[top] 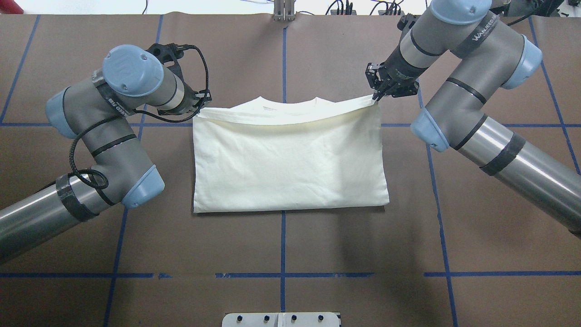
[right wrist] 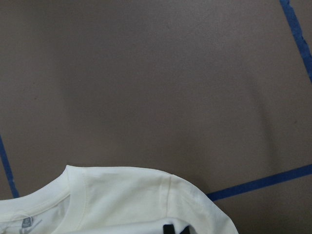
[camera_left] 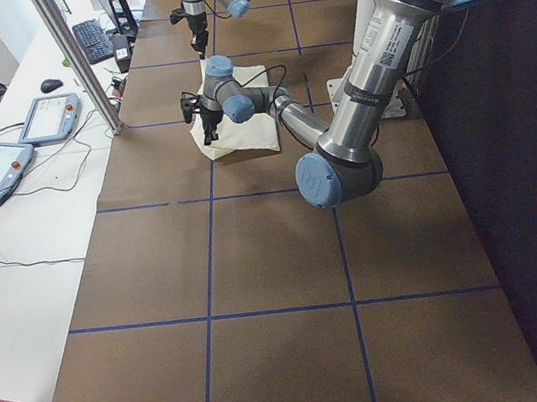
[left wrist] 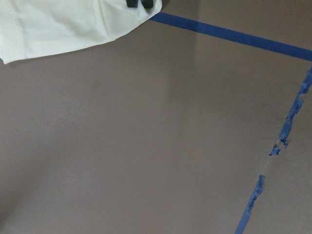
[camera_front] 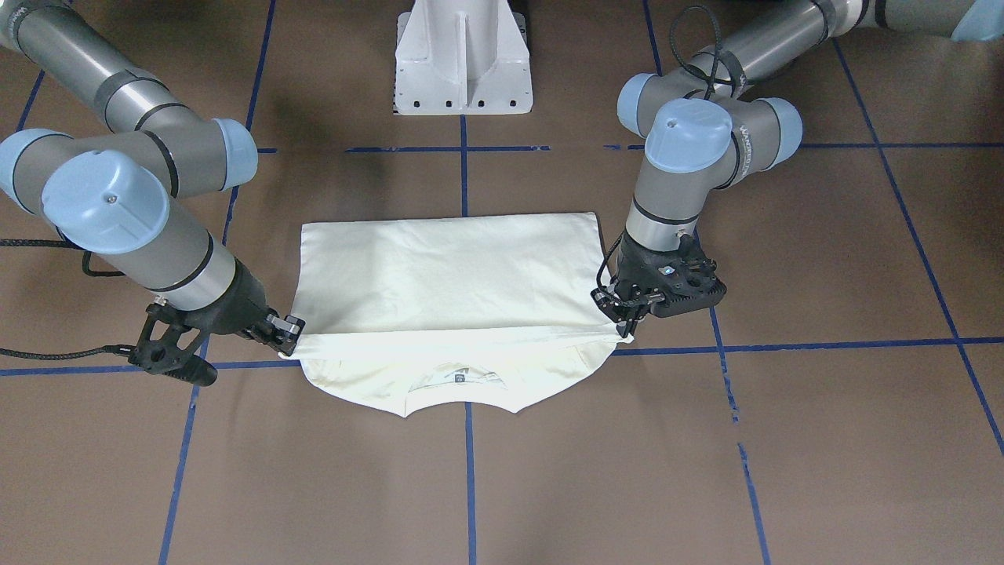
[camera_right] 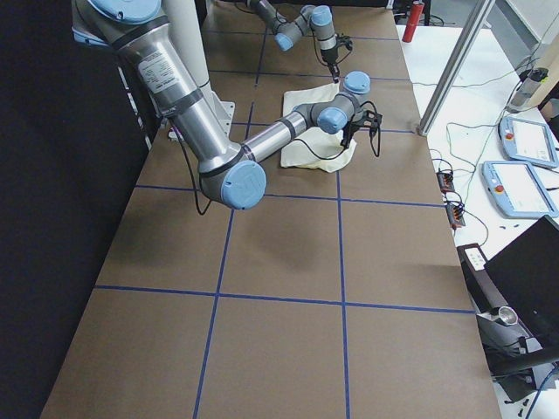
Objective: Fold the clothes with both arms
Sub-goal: 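Release the hem at the collar and raise both grippers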
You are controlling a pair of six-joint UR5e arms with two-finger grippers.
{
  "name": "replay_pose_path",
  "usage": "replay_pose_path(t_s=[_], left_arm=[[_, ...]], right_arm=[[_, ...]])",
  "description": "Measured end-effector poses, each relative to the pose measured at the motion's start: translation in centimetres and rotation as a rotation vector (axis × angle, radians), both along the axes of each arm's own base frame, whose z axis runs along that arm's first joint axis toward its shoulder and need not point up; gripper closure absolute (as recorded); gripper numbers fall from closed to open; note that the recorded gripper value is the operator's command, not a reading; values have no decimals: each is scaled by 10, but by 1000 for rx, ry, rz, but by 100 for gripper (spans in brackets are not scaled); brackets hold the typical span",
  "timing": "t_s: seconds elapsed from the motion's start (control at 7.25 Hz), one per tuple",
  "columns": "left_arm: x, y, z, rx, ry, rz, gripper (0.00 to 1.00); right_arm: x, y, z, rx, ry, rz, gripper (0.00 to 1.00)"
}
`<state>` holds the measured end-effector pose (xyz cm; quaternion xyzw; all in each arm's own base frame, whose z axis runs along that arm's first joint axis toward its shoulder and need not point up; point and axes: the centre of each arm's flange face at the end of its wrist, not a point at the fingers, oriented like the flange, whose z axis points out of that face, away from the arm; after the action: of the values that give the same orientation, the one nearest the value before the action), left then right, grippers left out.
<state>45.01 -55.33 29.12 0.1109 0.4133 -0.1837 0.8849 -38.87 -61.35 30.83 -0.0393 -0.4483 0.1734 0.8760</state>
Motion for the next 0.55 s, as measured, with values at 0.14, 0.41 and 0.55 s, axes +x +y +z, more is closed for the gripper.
replay_pose_path(t_s=[0.14,0.41,0.55], left_arm=[[4,-4,0,-3,-4,-2,100],[16,-16,-1,-13,-17,-4,80],[19,-18,1,-17,-22,-5,14]], right_arm=[[-5,-5,1,-7,7,-1,100],[-10,-10,4,-14,14,-4,54],[-11,-11,5,-15,16,-5,1]])
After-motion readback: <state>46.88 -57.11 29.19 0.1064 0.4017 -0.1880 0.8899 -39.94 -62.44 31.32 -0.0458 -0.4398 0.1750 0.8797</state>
